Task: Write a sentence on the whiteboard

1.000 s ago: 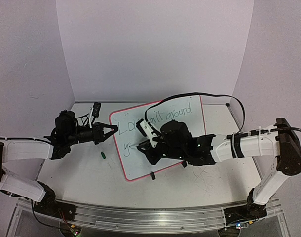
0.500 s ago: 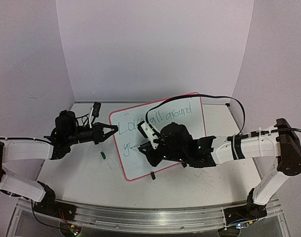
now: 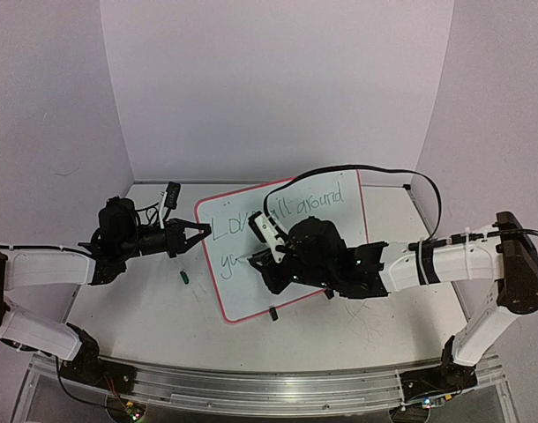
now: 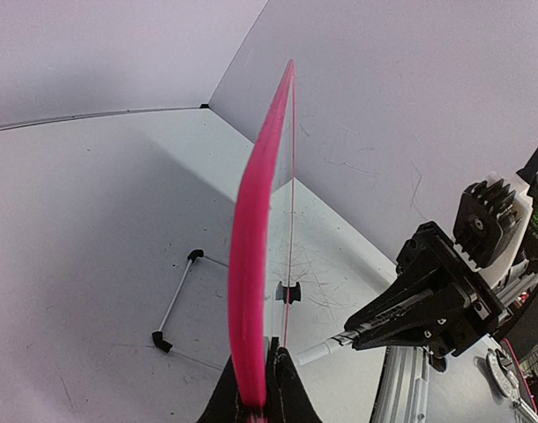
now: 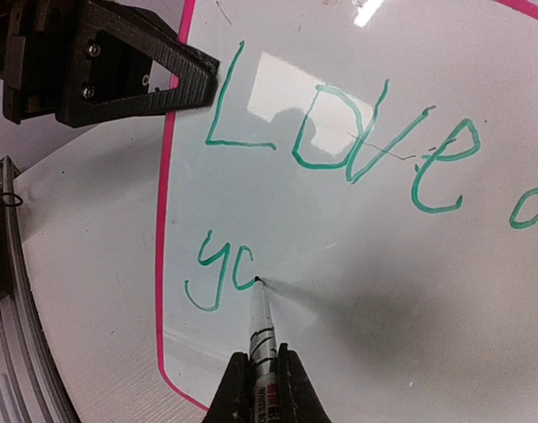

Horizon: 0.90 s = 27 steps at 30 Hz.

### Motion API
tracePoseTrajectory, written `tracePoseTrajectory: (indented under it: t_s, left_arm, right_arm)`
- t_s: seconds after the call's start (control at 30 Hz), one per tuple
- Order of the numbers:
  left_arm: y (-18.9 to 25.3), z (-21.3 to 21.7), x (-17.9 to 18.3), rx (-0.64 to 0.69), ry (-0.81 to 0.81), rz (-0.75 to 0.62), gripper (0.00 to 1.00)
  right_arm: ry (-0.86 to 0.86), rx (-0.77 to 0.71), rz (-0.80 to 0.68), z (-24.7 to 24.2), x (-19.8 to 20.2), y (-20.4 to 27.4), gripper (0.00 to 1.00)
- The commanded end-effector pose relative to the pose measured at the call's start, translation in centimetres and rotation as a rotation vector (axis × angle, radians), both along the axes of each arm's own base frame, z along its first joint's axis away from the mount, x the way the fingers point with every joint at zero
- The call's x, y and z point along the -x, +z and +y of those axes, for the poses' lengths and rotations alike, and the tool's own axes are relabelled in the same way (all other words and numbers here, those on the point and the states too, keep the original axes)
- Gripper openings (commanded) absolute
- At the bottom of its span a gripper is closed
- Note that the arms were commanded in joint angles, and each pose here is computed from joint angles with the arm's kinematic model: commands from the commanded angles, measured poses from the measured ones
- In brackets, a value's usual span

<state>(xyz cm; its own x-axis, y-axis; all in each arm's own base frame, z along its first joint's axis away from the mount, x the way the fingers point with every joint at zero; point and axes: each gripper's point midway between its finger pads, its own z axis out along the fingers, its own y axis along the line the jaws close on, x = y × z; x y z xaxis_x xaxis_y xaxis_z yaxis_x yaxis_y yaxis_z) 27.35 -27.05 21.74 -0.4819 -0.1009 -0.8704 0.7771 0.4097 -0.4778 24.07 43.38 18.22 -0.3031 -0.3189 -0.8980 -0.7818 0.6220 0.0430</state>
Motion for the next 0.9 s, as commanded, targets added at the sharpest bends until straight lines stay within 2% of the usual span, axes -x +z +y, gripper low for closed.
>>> tracePoseTrajectory:
  t_s: [0.0, 0.87]
  left_arm:
    - [-2.65, 0.63, -0.41, -0.108, 0.035, 0.009, 0.0]
    - [-2.53, 0.73, -0.3, -0.107, 0.037, 0.006, 0.0]
  right_arm:
    - [-0.067, -0.062, -0.048, -0.36, -1.52, 2.48, 0.0]
    - [-0.059, -0.099, -0.044, 0.02, -1.57, 3.06, 0.0]
